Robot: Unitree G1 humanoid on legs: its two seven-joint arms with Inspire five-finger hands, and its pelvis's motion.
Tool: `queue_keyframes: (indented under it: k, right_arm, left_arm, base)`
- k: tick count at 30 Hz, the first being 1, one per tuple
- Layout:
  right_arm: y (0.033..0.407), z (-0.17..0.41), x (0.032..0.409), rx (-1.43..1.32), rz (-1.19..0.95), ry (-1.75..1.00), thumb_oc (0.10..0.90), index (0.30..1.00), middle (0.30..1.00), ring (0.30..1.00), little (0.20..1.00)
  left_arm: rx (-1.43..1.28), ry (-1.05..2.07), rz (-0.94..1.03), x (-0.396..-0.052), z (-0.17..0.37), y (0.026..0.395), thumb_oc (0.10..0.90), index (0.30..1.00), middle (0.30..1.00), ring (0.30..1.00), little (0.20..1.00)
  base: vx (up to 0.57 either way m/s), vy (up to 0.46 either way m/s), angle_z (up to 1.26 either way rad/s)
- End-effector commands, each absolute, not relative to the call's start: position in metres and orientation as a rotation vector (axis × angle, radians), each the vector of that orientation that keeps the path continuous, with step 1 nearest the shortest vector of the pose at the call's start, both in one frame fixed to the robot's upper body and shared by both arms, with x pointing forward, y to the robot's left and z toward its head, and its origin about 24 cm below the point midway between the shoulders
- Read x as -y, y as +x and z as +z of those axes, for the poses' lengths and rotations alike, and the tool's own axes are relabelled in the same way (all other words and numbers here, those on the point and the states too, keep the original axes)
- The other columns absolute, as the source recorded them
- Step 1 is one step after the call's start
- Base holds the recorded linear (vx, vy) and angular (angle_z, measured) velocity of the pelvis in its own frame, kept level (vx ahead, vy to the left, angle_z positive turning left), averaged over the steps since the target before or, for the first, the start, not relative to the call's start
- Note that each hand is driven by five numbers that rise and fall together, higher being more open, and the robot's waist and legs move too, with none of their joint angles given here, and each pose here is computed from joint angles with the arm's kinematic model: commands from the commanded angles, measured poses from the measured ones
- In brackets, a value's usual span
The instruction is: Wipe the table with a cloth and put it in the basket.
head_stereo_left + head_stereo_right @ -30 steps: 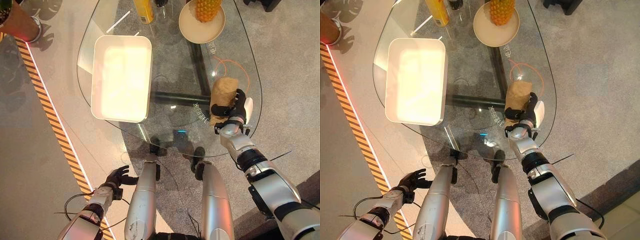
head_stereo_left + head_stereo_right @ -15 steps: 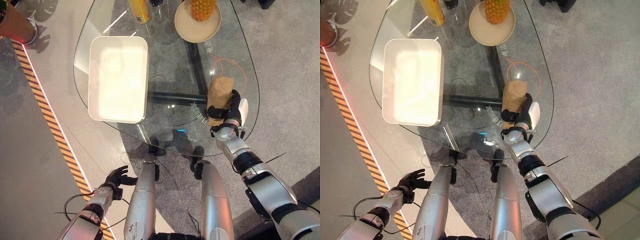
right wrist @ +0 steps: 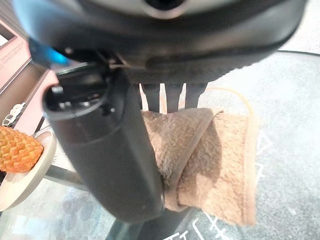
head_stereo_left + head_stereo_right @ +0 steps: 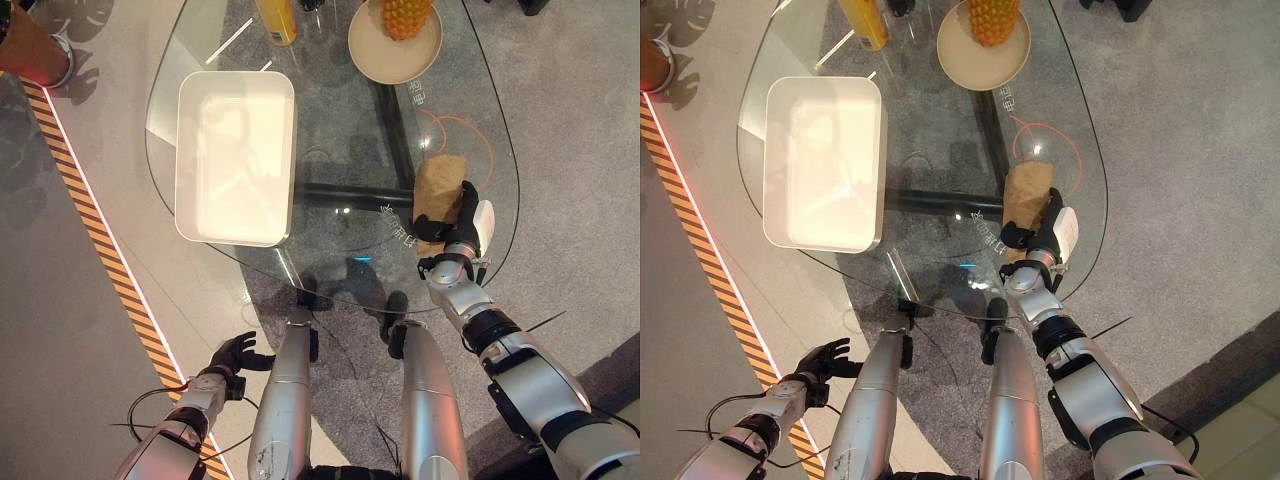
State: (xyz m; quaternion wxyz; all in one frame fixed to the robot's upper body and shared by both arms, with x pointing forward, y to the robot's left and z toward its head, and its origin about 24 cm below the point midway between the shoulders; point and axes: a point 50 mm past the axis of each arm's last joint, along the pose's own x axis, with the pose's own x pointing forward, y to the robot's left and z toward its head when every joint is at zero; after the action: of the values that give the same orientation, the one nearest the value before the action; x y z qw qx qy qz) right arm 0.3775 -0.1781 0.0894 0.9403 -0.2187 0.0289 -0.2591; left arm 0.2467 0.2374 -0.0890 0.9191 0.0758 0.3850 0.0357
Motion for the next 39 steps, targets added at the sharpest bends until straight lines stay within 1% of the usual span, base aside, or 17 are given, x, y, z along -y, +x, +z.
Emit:
queue_keyframes:
  k: [1, 30, 31, 32, 33, 39]
  right_arm:
    - [0.3577, 0.0536, 0.202, -0.162, -0.586, -0.522, 0.8, 0.9, 0.9, 0.9, 0.9]
    - [0.3569, 0.0477, 0.1968, -0.18, -0.539, -0.569, 0.8, 0.9, 0.9, 0.9, 0.9]
    - [0.3571, 0.0476, 0.1965, -0.181, -0.536, -0.58, 0.501, 0.644, 0.644, 0.644, 0.601]
    - [0.3572, 0.0474, 0.1964, -0.184, -0.532, -0.588, 0.35, 0.514, 0.514, 0.514, 0.45]
    - [0.3576, 0.0476, 0.1963, -0.185, -0.528, -0.602, 0.1, 0.3, 0.3, 0.3, 0.2]
    - [0.358, 0.0464, 0.1995, -0.194, -0.529, -0.633, 0.1, 0.3, 0.3, 0.3, 0.2]
  left_arm:
    - [-0.85, 0.108, 0.064, -0.2202, -0.1054, 0.2308, 0.8, 0.9, 0.9, 0.9, 0.9]
    - [-0.848, 0.109, 0.063, -0.2178, -0.1045, 0.2332, 0.8, 0.9, 0.9, 0.9, 0.9]
    - [-0.848, 0.108, 0.063, -0.2177, -0.1045, 0.2333, 0.8, 0.9, 0.9, 0.9, 0.9]
    - [-0.848, 0.108, 0.063, -0.2174, -0.1044, 0.2335, 0.8, 0.9, 0.9, 0.9, 0.9]
    - [-0.848, 0.109, 0.062, -0.2173, -0.104, 0.2342, 0.8, 0.9, 0.9, 0.9, 0.9]
    - [-0.846, 0.112, 0.06, -0.2167, -0.1034, 0.2355, 0.8, 0.9, 0.9, 0.9, 0.9]
  base:
    - [0.0, 0.0, 0.0]
    - [0.0, 0.0, 0.0]
    - [0.0, 0.0, 0.0]
    - [0.0, 0.0, 0.0]
    - [0.0, 0.0, 0.0]
    - [0.0, 0.0, 0.0]
